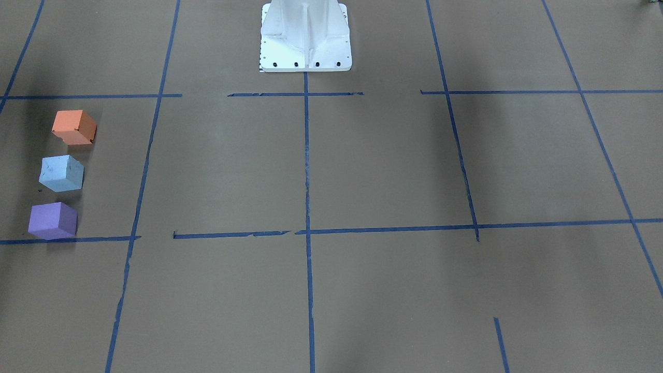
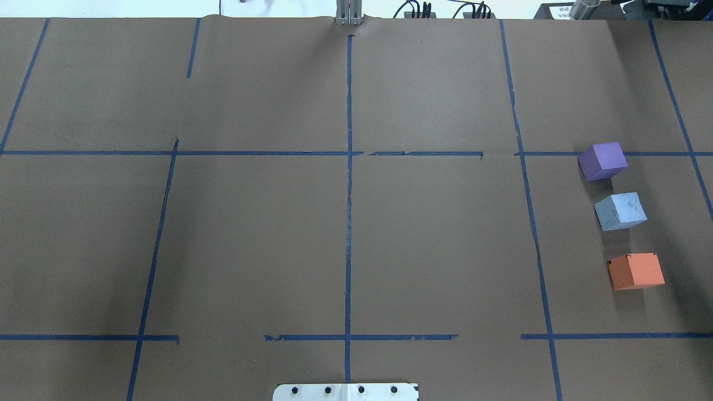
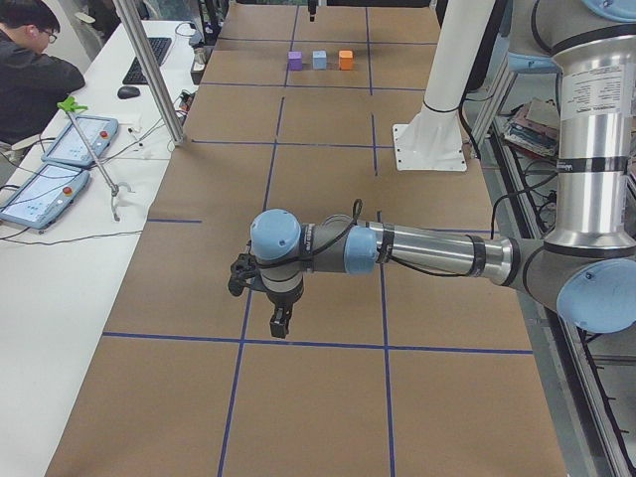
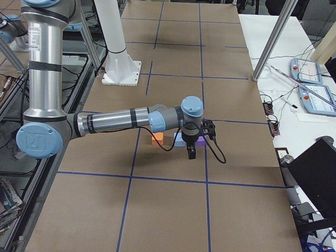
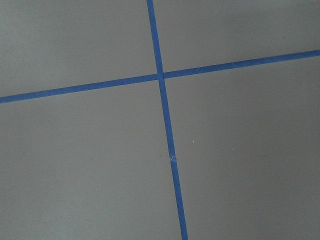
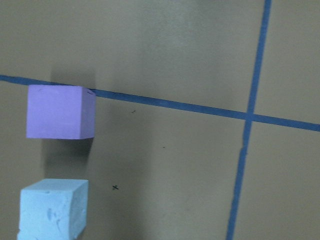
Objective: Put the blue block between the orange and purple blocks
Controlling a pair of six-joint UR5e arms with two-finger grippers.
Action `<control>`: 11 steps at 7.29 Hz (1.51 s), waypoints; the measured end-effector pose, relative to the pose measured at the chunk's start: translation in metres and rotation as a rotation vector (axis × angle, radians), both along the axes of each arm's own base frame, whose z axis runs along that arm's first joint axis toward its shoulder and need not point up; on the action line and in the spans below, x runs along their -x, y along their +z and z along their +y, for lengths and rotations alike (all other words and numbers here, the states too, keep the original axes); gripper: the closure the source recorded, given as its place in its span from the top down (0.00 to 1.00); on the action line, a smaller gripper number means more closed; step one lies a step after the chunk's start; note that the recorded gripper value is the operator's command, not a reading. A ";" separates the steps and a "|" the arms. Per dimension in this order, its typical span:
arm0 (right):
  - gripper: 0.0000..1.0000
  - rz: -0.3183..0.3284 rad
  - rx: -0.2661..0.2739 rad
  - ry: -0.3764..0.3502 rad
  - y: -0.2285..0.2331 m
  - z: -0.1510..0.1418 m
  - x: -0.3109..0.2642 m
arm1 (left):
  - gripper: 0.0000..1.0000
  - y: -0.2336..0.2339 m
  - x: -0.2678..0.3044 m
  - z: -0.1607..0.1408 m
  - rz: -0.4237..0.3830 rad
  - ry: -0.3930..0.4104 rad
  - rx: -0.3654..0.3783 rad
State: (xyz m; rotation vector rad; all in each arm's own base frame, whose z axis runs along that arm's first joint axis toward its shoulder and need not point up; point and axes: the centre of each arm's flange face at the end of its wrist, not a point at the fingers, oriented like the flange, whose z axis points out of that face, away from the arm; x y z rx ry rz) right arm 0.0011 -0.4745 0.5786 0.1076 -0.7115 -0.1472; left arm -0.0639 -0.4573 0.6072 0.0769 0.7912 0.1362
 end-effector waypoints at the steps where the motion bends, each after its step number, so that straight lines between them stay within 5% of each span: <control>1: 1.00 0.008 0.015 -0.027 0.004 0.010 -0.031 | 1.00 0.000 0.000 0.000 -0.001 0.001 -0.002; 4: 1.00 -0.015 0.055 -0.056 0.015 0.028 -0.049 | 1.00 0.001 -0.001 -0.003 -0.003 0.002 -0.001; 11: 1.00 -0.020 0.019 -0.058 0.012 0.026 -0.049 | 1.00 0.012 -0.001 0.000 -0.014 0.007 0.002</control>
